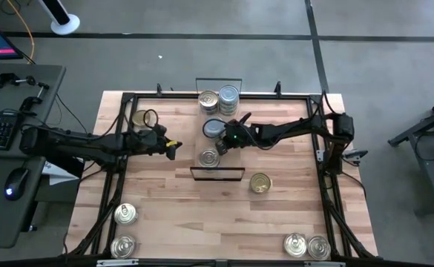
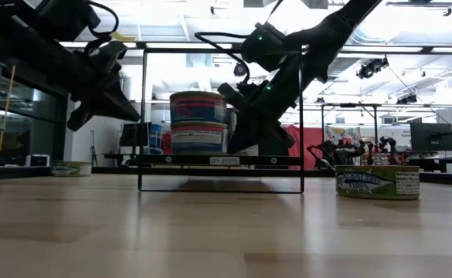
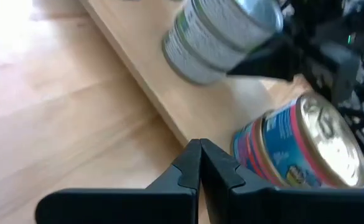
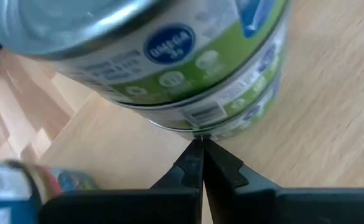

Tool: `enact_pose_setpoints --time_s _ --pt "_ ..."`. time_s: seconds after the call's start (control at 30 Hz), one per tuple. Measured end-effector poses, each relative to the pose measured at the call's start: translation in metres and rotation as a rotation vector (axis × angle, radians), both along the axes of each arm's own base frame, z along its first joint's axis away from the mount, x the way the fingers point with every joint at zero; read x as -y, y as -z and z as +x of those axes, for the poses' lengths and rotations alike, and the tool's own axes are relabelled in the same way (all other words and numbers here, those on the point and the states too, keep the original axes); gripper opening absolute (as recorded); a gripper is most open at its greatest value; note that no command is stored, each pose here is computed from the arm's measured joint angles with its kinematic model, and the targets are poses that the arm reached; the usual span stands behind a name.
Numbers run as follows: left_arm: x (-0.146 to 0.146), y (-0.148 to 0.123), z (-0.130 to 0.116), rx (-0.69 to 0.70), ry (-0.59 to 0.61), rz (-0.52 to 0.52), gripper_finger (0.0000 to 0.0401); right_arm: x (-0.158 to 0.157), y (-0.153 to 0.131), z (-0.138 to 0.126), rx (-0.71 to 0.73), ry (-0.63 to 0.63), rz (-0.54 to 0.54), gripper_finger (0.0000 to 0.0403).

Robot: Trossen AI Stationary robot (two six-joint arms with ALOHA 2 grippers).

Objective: Stack canned seafood by type on shelf
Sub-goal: Adjust the green tuna can

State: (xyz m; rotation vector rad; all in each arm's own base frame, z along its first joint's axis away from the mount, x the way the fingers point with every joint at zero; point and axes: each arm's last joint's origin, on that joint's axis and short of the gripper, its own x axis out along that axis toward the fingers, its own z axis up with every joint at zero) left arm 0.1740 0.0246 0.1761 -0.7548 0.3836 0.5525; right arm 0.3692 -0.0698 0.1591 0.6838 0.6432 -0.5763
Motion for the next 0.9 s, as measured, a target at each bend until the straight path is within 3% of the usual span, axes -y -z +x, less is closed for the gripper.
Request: enact_pose_setpoints --time_s 0.37,0.9 --pt "0.005 0.0 0.0 -0.001 0.002 0.012 0.0 0.021 0.001 0.002 0.075 0.076 0.0 0.0" --pt "0.002 0.0 -0.001 -0.004 -0.078 0.059 0.0 0.027 -0.004 0.006 0.153 0.102 0.01 0.0"
